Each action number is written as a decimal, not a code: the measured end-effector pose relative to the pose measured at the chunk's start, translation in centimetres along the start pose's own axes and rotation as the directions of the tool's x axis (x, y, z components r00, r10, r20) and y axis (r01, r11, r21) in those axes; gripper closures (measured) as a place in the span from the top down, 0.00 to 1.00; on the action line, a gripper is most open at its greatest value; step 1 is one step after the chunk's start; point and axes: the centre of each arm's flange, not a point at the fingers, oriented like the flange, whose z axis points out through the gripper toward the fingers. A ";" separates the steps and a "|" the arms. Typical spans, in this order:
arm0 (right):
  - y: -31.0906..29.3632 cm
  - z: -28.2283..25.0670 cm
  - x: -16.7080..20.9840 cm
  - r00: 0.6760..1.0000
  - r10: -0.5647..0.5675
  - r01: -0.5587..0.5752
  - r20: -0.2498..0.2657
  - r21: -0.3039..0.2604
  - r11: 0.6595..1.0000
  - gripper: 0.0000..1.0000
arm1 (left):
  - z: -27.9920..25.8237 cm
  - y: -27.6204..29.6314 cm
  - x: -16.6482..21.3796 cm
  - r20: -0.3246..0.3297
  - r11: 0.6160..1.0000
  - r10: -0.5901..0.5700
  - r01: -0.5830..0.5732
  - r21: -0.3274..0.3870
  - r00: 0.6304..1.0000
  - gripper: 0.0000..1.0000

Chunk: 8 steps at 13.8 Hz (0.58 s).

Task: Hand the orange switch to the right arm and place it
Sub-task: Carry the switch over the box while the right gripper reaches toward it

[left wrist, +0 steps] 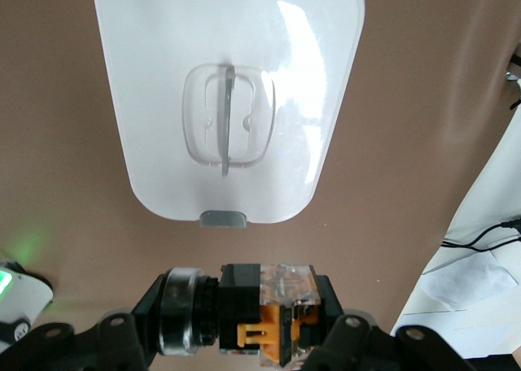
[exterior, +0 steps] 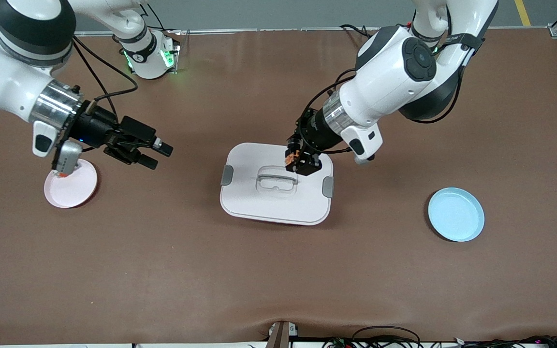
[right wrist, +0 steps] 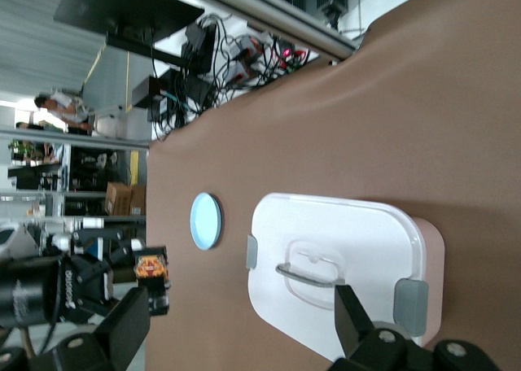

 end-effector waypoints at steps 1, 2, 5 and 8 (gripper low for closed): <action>-0.4 0.7 -0.5 1.000 -0.013 0.013 0.014 0.003 1.000 1.00 | 0.5 0.0 -0.5 0.008 1.000 -0.018 0.018 0.007 1.000 0.72; -1.1 1.5 -1.1 0.999 -0.023 0.023 0.027 0.009 1.000 1.00 | 1.1 -0.1 -1.0 0.014 0.999 -0.029 0.029 0.013 0.999 0.72; -3.0 3.7 -2.5 0.999 -0.010 0.008 0.030 0.064 0.998 1.00 | 2.4 -0.3 -1.9 0.035 0.999 -0.044 0.043 0.010 0.998 0.72; -3.6 6.5 -4.0 0.999 -0.007 0.005 0.033 0.063 0.998 1.00 | 3.3 -0.7 -2.9 0.062 0.998 -0.054 0.055 -0.011 0.997 0.72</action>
